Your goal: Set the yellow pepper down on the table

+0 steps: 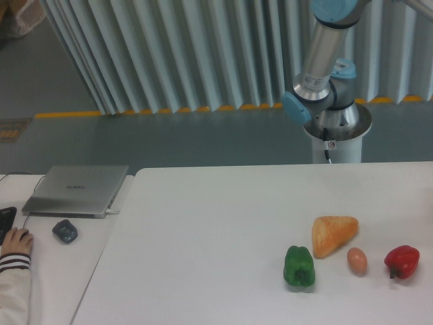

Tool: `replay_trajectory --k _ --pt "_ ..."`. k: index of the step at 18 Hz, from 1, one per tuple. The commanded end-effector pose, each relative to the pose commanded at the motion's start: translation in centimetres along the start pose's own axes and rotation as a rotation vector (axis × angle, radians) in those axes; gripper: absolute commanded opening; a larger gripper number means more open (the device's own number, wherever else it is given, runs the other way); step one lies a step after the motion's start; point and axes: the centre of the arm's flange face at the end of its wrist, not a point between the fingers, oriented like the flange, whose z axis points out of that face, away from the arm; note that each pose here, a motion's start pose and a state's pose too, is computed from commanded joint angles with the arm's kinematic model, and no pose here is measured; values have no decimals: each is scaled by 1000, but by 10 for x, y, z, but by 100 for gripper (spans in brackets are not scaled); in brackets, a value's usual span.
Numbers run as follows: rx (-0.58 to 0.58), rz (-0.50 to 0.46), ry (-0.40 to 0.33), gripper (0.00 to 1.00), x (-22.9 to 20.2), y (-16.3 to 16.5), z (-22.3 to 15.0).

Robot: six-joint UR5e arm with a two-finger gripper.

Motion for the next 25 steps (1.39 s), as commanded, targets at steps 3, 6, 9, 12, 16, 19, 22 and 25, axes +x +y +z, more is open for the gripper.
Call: replay_trajectory --k 3,6,9,12,16,19,22,25 --pt "-14 -85 -10 55 -24 -24 -17" --pt "23 -196 -54 55 -43 -49 -28" --pt "74 -321 -134 55 -57 -65 -41" --pt "87 -467 -158 55 -86 -95 -50" --pt "75 -596 -168 55 -124 -134 -46" --pt "86 -631 -128 55 -142 -159 -26" --pt "61 -729 -206 55 -174 -180 -31" --pt "25 -860 -366 52 -202 -191 -41"
